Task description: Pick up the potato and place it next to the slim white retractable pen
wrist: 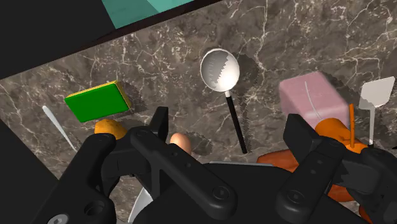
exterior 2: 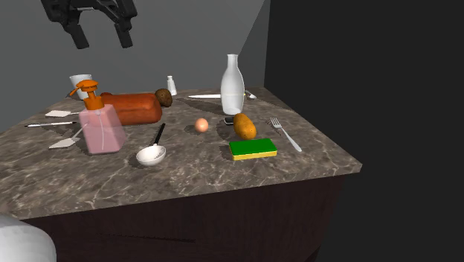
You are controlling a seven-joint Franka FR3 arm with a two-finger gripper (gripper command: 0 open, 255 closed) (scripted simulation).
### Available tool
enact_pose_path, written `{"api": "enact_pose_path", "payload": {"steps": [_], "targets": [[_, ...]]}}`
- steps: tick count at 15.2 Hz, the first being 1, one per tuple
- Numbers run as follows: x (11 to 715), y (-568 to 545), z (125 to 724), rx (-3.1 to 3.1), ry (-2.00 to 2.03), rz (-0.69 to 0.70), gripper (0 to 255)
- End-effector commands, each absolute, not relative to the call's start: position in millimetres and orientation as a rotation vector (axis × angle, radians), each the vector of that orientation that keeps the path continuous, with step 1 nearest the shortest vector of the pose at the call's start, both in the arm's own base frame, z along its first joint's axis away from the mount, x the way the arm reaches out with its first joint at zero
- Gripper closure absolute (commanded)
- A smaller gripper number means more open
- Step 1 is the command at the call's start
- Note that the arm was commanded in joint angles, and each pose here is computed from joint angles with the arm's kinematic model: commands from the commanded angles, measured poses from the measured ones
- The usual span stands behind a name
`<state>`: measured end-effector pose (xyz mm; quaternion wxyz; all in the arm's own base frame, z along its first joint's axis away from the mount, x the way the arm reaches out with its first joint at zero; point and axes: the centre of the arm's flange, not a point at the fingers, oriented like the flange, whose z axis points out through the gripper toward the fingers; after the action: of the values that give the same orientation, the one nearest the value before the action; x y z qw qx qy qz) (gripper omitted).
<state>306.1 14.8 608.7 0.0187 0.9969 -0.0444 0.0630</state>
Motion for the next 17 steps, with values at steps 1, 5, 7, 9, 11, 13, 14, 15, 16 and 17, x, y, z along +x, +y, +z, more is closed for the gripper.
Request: {"api": "enact_pose_path", "payload": {"steps": [1, 5, 7, 9, 11, 13, 14, 15, 16, 17], "targets": [[306.1, 14.8, 608.7, 3.095, -0.138, 0.196, 0], [336.8, -19.5, 581.2, 3.097, -0.072, 0.182, 0], [352.6, -36.1, 567.4, 3.097, -0.039, 0.175, 0], [368.7, -52.5, 553.6, 3.097, -0.006, 0.168, 0], [385.1, -68.5, 539.7, 3.097, 0.027, 0.161, 0], [401.7, -84.2, 525.7, 3.097, 0.06, 0.154, 0], [410.1, -91.9, 518.7, 3.096, 0.076, 0.151, 0], [418.6, -99.6, 511.7, 3.096, 0.093, 0.147, 0], [427.1, -107.1, 504.7, 3.095, 0.109, 0.144, 0], [435.7, -114.6, 497.6, 3.094, 0.126, 0.14, 0]]}}
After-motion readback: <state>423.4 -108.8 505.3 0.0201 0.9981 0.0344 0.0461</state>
